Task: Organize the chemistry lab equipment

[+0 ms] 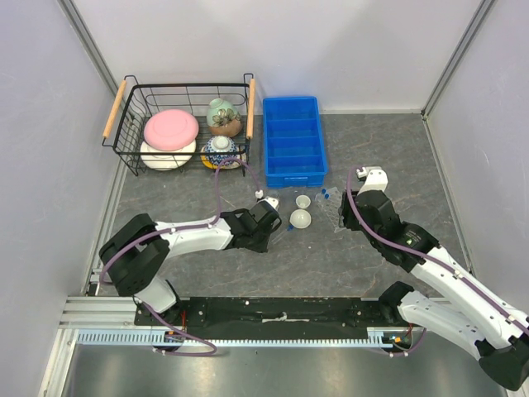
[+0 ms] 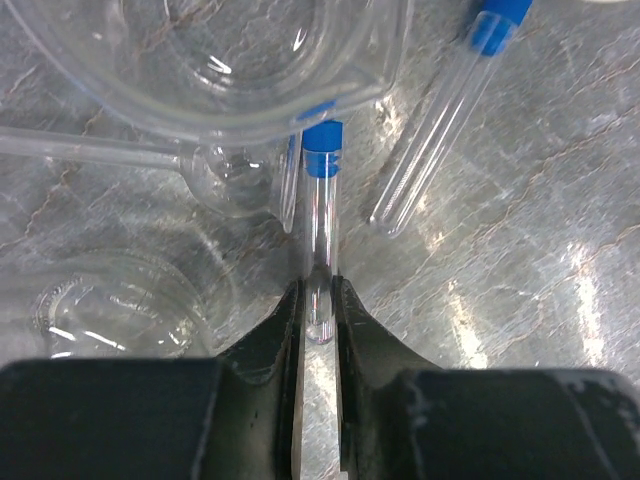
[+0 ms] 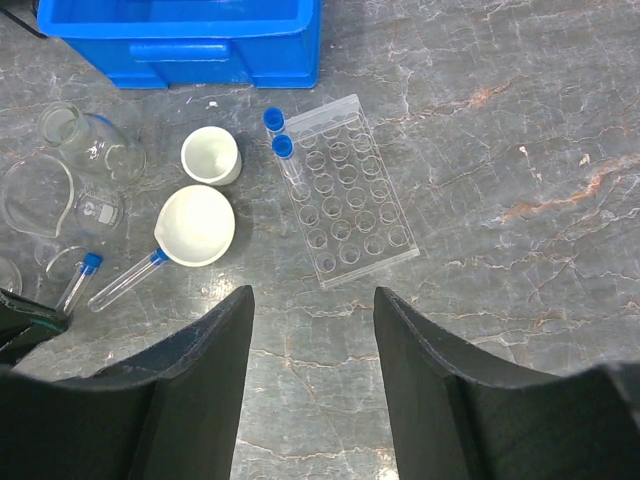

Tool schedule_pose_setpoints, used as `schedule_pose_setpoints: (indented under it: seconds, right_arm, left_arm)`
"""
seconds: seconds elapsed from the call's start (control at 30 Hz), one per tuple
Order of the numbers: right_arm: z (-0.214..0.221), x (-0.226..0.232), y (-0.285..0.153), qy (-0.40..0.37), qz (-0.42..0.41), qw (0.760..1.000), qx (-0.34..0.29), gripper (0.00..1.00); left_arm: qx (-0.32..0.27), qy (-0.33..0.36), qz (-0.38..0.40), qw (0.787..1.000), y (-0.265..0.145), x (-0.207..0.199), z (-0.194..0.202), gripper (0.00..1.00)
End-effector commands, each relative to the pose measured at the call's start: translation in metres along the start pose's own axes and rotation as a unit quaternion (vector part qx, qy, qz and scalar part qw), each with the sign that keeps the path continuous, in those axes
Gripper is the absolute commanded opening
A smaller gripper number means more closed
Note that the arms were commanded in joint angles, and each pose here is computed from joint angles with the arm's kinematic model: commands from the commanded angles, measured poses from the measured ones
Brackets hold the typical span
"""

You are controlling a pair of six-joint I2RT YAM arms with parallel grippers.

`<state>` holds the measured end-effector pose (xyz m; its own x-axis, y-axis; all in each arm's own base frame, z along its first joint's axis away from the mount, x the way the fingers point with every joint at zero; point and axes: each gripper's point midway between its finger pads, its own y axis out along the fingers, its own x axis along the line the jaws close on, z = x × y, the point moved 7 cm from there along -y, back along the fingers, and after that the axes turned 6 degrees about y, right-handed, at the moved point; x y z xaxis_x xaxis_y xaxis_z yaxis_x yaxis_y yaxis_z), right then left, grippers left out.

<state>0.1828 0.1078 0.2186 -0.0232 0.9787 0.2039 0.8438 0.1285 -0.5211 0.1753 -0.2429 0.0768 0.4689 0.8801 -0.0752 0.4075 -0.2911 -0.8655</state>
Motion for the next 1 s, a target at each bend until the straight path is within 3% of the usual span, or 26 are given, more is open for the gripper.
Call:
schedule_pose_setpoints:
  seconds: [0.0,0.27,0.5,0.7,0.97]
  right_arm:
    - [-0.006,0.005,-0.004,0.017,-0.018,1.0,-0.012,0.59]
    - [-0.003,0.018,-0.007,0.0,-0.056,0.998,0.024,0.61]
    - [0.001,0.038,-0.027,0.004,-0.169,0.983,0.066,0.66]
    - [0.006,0.068,-0.054,0.042,-0.322,0.939,0.116,0.66]
    - [0.003,0.094,-0.083,0.12,-0.454,0.87,0.148,0.65]
  left_arm:
    - [0.012,0.01,-0.002,1.0,-0.014,0.004,0.007,0.02]
    - [0.001,0.023,0.069,0.997,-0.049,-0.01,-0.008,0.02]
    - [-0.019,0.046,0.158,0.986,-0.087,-0.022,-0.014,0.02]
    - [-0.046,0.077,0.276,0.957,-0.128,-0.038,-0.016,0.02]
    - [-0.081,0.118,0.429,0.892,-0.156,-0.056,-0.012,0.02]
